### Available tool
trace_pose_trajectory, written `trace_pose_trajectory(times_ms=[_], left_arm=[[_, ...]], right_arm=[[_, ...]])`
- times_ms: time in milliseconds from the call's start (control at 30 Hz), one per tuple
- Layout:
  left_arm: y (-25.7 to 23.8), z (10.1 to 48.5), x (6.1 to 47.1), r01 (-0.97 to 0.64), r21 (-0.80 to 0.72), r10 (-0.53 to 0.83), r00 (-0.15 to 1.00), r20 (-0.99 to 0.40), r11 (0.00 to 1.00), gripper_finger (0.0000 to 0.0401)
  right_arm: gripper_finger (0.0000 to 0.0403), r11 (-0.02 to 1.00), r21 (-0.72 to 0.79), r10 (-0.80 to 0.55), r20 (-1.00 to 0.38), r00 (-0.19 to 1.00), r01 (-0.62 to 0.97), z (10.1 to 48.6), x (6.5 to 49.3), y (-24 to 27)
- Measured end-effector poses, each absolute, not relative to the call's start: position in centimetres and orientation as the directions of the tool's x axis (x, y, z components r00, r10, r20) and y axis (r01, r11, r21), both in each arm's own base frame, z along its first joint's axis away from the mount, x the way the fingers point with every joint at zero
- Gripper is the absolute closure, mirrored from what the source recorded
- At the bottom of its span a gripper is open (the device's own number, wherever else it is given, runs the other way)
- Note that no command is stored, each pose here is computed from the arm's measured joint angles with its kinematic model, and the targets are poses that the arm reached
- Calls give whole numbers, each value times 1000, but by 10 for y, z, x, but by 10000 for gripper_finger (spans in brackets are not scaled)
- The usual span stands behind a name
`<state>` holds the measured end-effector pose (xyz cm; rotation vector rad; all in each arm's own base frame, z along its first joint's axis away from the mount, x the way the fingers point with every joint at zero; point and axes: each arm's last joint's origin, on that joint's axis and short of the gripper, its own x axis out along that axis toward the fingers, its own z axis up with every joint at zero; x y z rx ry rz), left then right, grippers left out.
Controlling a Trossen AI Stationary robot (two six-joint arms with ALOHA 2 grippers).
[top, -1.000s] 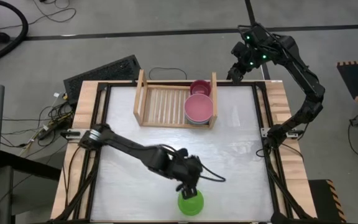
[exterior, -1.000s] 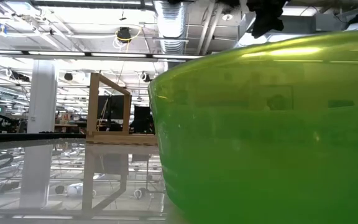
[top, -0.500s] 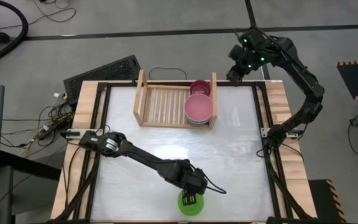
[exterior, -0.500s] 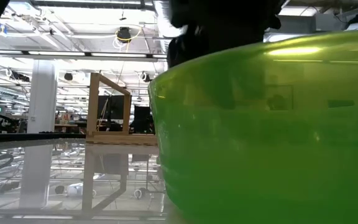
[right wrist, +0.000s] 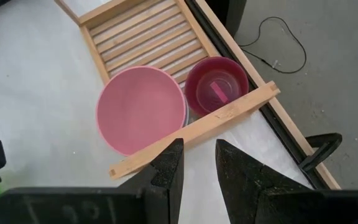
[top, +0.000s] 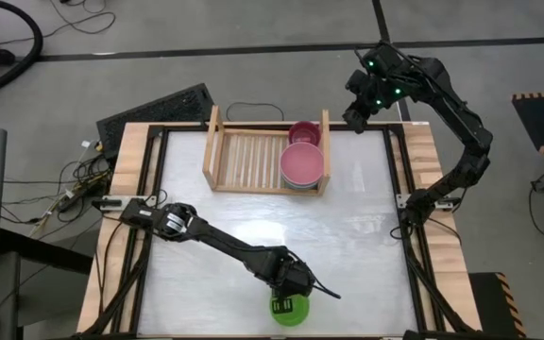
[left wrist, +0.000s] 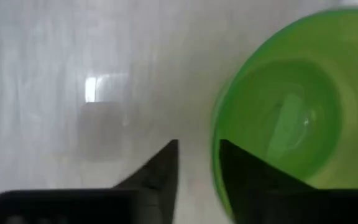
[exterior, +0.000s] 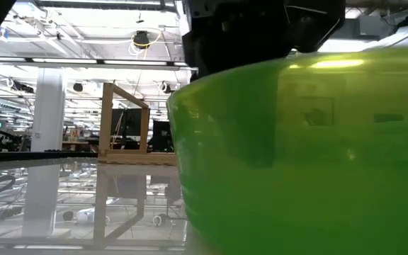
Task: Place and stack bowls onto a shelf
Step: Stack the light green bowl on top of the light pink bowl on the shelf
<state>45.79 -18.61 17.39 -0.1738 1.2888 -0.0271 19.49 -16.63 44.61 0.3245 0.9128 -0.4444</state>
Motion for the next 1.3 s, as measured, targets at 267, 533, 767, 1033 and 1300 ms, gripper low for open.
trace_pose_trajectory(times_ms=[267,533,767,1033,1300], left_arm=[[-174,163,461,-69,-156,-137,227,-964,985,398],[-149,200,456,-86,-139,-118,220,-968,986,401],[-110,252,443,-93,-88,-64,242,-968,992,401],[-27,315,424,-187,-20,50,359,-932,982,401],[95,375,391,-403,66,289,523,-802,913,401]], right_arm=[[284,868,75,-230,-816,530,492,446,195,-166],[284,862,79,-224,-826,517,500,445,192,-167],[284,867,61,-234,-827,511,495,445,189,-171],[284,831,48,-285,-819,498,554,446,174,-187],[284,779,49,-347,-797,494,626,448,162,-202]])
